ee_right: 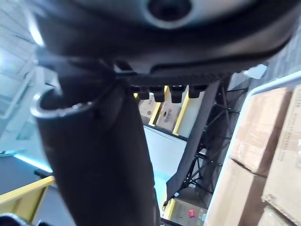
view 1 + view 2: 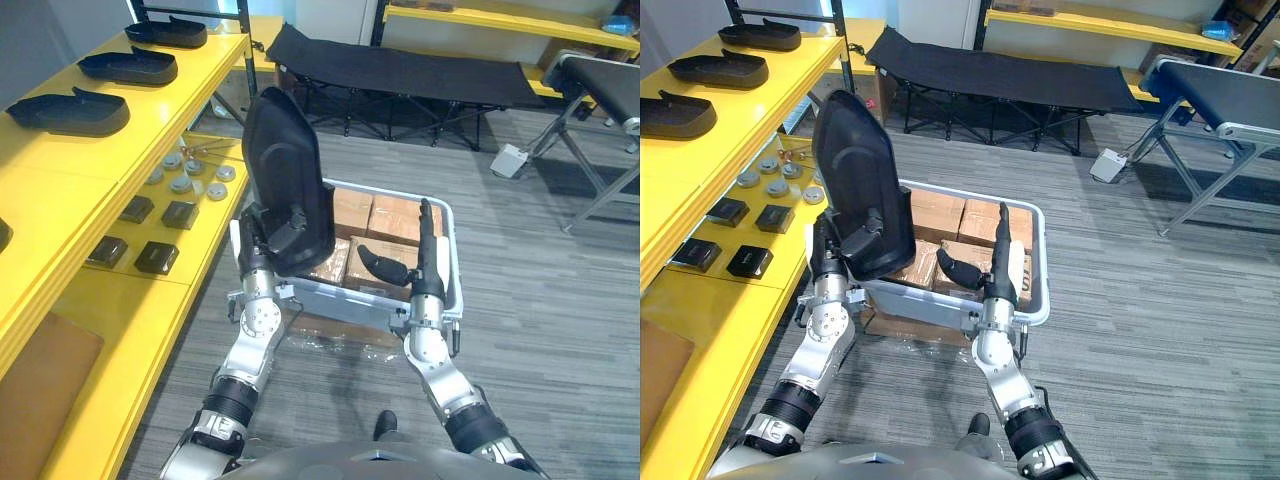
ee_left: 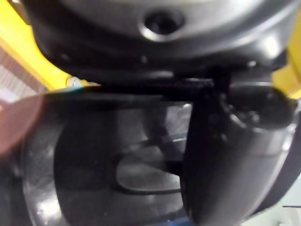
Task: Walk over and take three plastic housings, then place them on the shelf
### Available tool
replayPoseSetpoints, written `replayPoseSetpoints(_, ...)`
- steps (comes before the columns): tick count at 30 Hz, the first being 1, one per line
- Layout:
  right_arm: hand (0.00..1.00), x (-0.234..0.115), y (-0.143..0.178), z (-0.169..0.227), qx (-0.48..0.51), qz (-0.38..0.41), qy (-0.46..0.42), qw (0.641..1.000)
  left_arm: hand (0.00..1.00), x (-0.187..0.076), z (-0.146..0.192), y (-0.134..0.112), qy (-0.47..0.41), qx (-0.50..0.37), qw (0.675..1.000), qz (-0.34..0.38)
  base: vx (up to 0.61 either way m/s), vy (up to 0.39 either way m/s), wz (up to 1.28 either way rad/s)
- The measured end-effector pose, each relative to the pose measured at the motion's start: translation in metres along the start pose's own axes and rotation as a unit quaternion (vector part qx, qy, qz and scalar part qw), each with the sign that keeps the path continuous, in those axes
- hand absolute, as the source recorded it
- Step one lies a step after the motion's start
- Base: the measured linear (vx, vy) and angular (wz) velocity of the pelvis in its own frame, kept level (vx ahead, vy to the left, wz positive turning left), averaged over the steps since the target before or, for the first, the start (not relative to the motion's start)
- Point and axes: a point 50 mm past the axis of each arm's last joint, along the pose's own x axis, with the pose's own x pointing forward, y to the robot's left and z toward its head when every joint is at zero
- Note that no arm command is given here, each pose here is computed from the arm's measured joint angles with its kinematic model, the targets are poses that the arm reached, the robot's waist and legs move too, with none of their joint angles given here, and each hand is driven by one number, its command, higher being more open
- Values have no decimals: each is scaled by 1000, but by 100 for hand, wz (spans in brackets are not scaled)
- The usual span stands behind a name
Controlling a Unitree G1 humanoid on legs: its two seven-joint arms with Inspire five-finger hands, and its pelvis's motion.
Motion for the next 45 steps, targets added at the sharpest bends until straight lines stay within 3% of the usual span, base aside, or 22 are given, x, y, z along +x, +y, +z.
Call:
replayPoseSetpoints(9,100,-18,-16,-1,96,-6,40,995,0,-11,2,27,-20,21,997,72,5,6,-7)
replayPoseSetpoints(17,100,-30,-40,-11,195,37,77,977,0,-37,35,70,-62,-95,989,90,-2,5,0)
replayPoseSetpoints(20,100,-30,-38,-3,248,92,76,961,0,-47,44,94,-75,-128,984,102,-16,-3,54)
replayPoseSetpoints(26,100,-37,-25,-11,221,154,111,957,0,-64,53,130,-93,-101,979,150,-7,9,60)
replayPoseSetpoints(31,100,-30,-9,-6,179,195,88,960,0,-82,54,155,-86,-76,978,175,5,28,42)
replayPoseSetpoints(35,100,-22,8,11,179,232,52,955,0,-102,48,183,-69,-77,967,235,25,34,19)
replayPoseSetpoints(39,100,-21,11,14,179,250,45,951,0,-118,44,194,-52,-69,961,261,49,18,33)
replayPoseSetpoints(45,100,-16,-1,9,158,238,44,957,0,-99,48,171,-79,-99,976,174,-2,16,79)
